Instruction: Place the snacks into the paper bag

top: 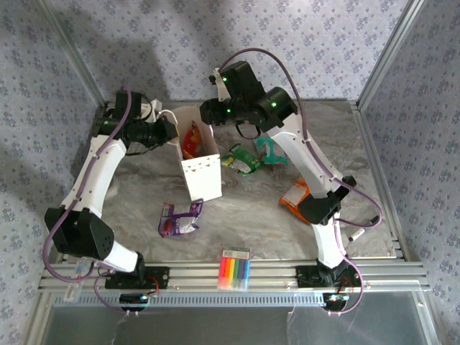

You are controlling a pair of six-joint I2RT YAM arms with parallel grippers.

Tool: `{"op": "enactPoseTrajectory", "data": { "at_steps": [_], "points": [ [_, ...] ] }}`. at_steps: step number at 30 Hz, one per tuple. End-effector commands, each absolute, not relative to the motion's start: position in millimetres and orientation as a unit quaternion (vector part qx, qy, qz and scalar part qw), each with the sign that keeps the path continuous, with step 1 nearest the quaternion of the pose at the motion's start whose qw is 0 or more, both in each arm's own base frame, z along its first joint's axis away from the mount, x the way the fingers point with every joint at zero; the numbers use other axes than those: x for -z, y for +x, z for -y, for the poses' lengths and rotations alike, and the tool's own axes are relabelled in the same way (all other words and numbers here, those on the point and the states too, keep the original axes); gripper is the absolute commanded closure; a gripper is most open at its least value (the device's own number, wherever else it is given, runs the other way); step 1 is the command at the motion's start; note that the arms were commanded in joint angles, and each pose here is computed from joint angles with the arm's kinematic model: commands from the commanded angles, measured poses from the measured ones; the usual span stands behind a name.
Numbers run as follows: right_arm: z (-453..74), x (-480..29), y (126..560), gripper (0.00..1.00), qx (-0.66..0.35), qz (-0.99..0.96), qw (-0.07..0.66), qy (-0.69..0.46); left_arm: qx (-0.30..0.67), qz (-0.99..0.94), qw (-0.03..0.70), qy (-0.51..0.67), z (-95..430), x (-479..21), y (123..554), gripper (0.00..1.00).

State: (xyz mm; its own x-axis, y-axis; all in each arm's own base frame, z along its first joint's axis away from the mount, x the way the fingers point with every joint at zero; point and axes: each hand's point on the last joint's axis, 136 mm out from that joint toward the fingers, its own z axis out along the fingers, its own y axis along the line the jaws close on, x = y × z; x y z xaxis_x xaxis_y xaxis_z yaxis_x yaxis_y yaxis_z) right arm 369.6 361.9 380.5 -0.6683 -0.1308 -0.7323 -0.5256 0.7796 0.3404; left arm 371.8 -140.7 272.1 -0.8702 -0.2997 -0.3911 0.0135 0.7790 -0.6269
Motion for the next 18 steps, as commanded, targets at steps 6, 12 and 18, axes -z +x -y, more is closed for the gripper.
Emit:
{"op": "enactPoseTrajectory", "data": {
  "at_steps": [6, 12, 18],
  "points": [
    [-375, -351, 391, 0.6, -0.294, -0.882, 0.325, -0.173, 0.309, -0.912, 0.265, -0.053, 138, -282, 382, 0.91],
    [-374, -346, 396, 0.92, -0.291, -0.885, 0.323, -0.168, 0.307, -0.916, 0.256, -0.04, 141, -279, 389, 0.91],
    [-356, -357, 394, 1.0, -0.256, -0.885, 0.348, -0.172, 0.306, -0.914, 0.264, -0.019, 143, -276, 402, 0.9]
  ]
}}
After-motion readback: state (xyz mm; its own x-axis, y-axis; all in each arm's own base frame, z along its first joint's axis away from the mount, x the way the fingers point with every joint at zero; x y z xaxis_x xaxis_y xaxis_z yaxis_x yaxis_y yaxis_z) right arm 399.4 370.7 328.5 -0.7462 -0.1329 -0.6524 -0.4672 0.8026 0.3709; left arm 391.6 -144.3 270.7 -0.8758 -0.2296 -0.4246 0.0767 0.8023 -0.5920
